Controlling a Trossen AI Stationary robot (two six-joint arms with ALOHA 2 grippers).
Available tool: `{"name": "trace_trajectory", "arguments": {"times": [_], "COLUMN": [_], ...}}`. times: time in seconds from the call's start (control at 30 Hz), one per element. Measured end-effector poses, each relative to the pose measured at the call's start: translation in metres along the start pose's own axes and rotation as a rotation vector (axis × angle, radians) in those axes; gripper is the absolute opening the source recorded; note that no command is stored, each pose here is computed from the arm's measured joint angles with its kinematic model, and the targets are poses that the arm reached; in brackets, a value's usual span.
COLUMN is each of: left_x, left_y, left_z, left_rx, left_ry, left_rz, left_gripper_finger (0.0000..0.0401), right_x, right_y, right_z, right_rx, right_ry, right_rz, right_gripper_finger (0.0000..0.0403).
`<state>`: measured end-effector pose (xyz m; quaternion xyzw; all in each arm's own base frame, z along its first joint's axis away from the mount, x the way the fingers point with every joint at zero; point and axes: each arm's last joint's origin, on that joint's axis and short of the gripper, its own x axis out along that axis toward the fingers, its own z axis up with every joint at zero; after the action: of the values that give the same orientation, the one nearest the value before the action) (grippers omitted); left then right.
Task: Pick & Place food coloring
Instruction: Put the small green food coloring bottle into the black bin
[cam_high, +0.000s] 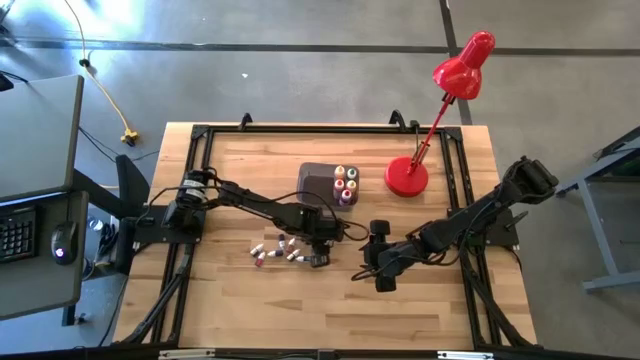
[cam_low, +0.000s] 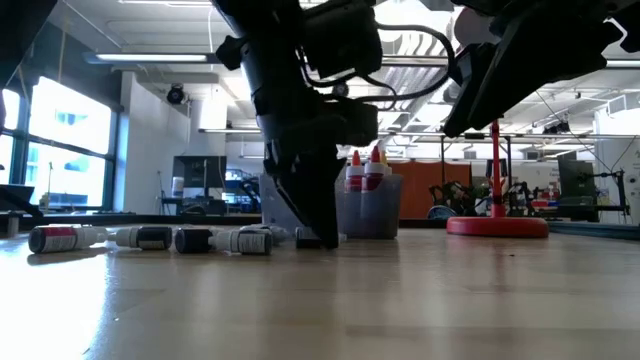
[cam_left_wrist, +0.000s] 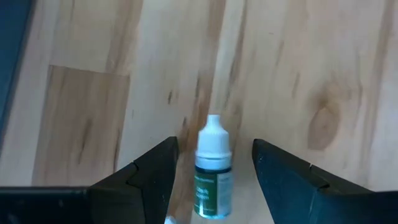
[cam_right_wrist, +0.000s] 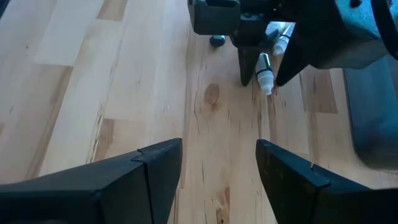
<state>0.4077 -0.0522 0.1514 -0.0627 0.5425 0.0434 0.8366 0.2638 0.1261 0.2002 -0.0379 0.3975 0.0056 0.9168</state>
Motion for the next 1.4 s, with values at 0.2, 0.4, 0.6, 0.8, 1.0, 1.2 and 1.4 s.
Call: {"name": "trace_trajectory", "arguments": {"times": [0.2, 0.4, 0.6, 0.8, 1.0, 1.2, 1.4], "left_x": [0.000, 0.001, -0.004, -0.030, -0.074, -0.146, -0.218], "left_y": [0.000, 0.001, 0.000, -0.005, -0.012, -0.018, -0.019], "left_z": [0.000, -0.001, 0.002, 0.025, 0.047, 0.047, 0.030], "left_rx": [0.007, 0.004, 0.004, 0.047, 0.089, 0.144, 0.109], "left_ry": [0.001, 0.003, 0.008, -0.053, -0.072, -0.069, -0.221], "left_rz": [0.005, 0.010, 0.011, 0.017, 0.141, 0.379, 0.537], "left_gripper_finger": [0.0180, 0.0120, 0.0079, 0.0066, 0.0064, 0.0063, 0.0063], "right_x": [0.000, 0.000, 0.000, 0.000, -0.001, -0.004, -0.007], "right_y": [0.000, 0.000, 0.000, 0.000, 0.003, 0.009, 0.013], "right_z": [0.000, 0.000, 0.000, 0.000, -0.001, -0.004, -0.007], "right_rx": [0.000, -0.001, -0.001, 0.003, 0.009, -0.020, -0.041], "right_ry": [-0.001, -0.001, -0.001, -0.001, -0.007, -0.016, -0.017], "right_rz": [0.001, 0.001, 0.001, 0.002, -0.016, -0.055, -0.084], "right_gripper_finger": [0.0199, 0.0199, 0.0199, 0.0199, 0.0199, 0.0199, 0.0199]}}
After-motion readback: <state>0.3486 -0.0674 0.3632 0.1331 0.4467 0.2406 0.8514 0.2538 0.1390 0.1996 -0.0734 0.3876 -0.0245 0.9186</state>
